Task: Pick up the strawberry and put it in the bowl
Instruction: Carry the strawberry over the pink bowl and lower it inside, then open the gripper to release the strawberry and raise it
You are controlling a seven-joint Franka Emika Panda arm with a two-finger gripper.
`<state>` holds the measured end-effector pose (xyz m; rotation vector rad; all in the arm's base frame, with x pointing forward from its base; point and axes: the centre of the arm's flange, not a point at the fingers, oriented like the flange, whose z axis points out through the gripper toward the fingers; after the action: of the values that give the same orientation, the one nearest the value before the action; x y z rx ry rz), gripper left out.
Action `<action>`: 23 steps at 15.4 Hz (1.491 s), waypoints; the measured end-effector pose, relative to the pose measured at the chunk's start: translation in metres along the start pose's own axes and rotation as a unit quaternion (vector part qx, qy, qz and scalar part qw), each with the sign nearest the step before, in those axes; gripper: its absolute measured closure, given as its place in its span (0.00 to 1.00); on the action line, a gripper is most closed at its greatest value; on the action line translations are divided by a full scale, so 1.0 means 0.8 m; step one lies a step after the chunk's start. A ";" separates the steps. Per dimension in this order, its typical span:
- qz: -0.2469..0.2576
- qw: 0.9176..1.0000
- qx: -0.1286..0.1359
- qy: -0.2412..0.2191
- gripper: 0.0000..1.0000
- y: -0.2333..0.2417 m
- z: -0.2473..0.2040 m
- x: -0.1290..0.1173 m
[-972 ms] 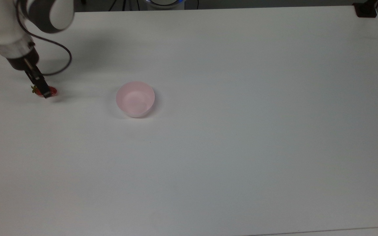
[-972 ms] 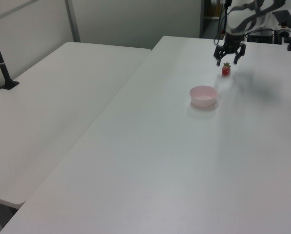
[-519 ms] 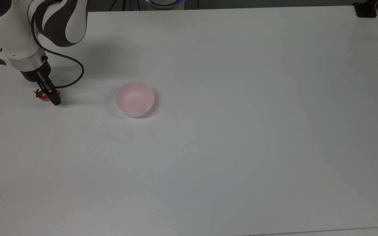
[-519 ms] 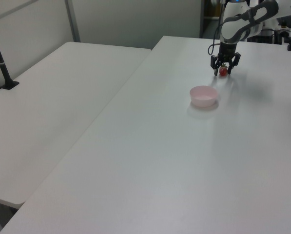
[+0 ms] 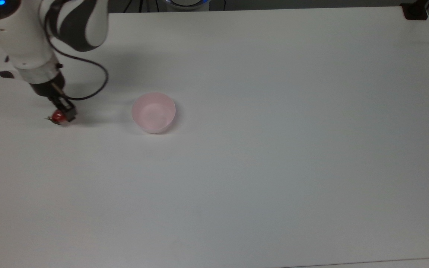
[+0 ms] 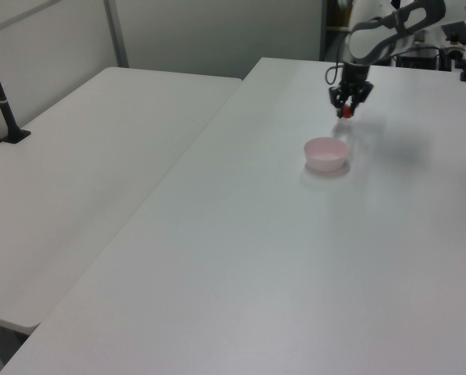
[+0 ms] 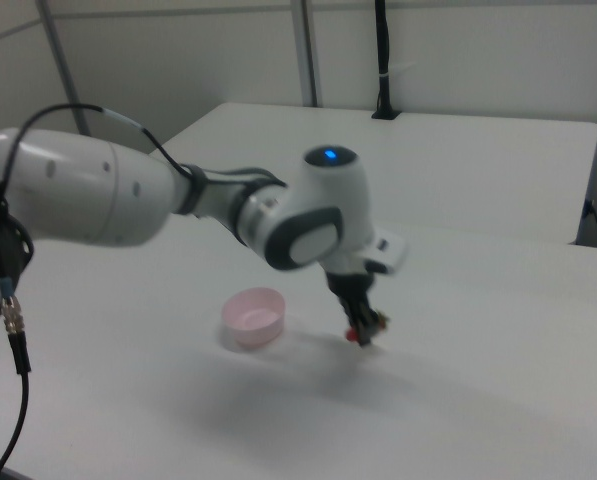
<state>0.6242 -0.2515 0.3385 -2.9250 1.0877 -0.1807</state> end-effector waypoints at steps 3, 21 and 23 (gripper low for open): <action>-0.085 0.996 -0.001 -0.030 0.61 -0.106 -0.044 -0.057; -0.175 0.980 -0.051 -0.075 0.04 -0.212 -0.069 -0.151; -0.174 0.981 -0.046 -0.068 0.00 -0.209 -0.130 -0.152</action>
<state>0.6297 -0.0426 0.4387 -3.1320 0.5769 0.0697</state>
